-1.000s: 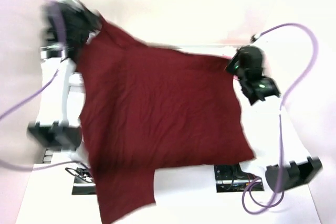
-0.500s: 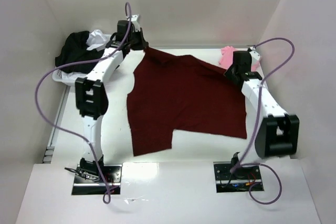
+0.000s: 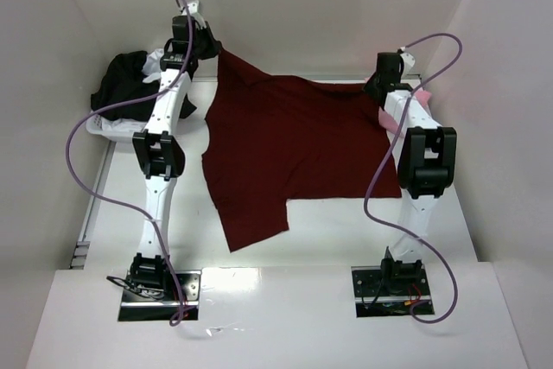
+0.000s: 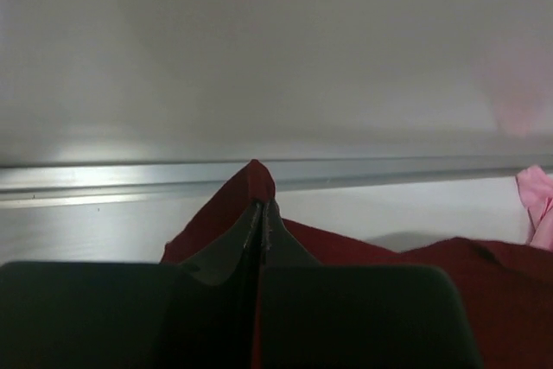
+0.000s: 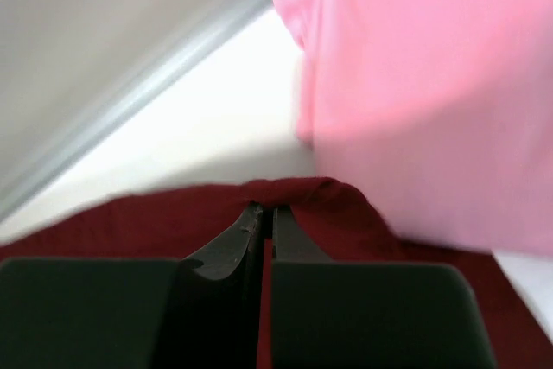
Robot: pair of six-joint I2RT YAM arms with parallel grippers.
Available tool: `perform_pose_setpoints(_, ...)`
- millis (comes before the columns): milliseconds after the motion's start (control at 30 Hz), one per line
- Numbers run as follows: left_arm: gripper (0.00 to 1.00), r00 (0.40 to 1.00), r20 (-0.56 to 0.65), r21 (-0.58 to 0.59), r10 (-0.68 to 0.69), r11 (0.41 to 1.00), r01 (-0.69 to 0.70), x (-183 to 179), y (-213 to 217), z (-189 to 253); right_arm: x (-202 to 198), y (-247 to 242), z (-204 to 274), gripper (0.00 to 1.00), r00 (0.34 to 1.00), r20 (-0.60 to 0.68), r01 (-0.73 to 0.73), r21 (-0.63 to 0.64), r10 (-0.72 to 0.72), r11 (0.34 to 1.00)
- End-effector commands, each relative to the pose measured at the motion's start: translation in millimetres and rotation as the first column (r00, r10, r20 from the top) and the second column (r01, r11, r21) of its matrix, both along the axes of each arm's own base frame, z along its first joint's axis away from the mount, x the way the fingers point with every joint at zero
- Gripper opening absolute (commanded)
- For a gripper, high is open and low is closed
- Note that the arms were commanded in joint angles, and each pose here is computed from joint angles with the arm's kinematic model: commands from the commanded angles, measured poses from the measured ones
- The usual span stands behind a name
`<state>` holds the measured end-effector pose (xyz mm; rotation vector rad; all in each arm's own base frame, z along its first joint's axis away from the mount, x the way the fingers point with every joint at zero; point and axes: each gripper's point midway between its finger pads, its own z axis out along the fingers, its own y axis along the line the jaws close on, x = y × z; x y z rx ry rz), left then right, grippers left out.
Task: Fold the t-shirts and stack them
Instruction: Flatten out the tshirt, then fold the flattened tshirt in 1/3 of the way
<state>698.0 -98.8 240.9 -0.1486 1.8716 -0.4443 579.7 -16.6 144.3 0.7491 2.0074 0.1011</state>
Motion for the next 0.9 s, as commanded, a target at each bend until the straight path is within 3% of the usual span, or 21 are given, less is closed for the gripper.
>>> perform_pose_setpoints(0, 0.0, 0.996, -0.041, 0.048, -0.081, 0.995, 0.083, -23.4, -9.4, 10.0, 31.1, -23.3, 48.4, 0.0, 0.99, 0.135, 0.042, -0.047, -0.035, 0.998)
perform_pose_setpoints(200, 0.0, 0.984, -0.153, 0.104, -0.086, 0.989, 0.103, -51.5, -18.2, -14.5, 40.8, -37.8, 38.0, 0.0, 0.994, 0.112, 0.001, -0.052, 0.005, 0.999)
perform_pose_setpoints(500, 0.0, 0.97, -0.187, 0.074, -0.157, 0.982, 0.174, -96.8, -31.0, 0.5, 57.9, -40.8, 32.6, 0.0, 0.993, 0.111, -0.047, -0.041, 0.052, 0.998)
perform_pose_setpoints(767, 0.0, 0.95, -0.246, 0.032, -0.191, 0.978, 0.205, -149.9, -44.8, 3.9, 40.5, -32.6, 28.3, 0.0, 0.993, 0.065, -0.099, -0.014, 0.1, 0.995)
perform_pose_setpoints(867, 0.0, 0.932, -0.312, 0.012, -0.183, 0.98, 0.196, -171.3, -42.2, -17.2, 28.8, -32.0, 16.6, 0.0, 0.994, 0.033, -0.105, -0.002, 0.105, 0.994)
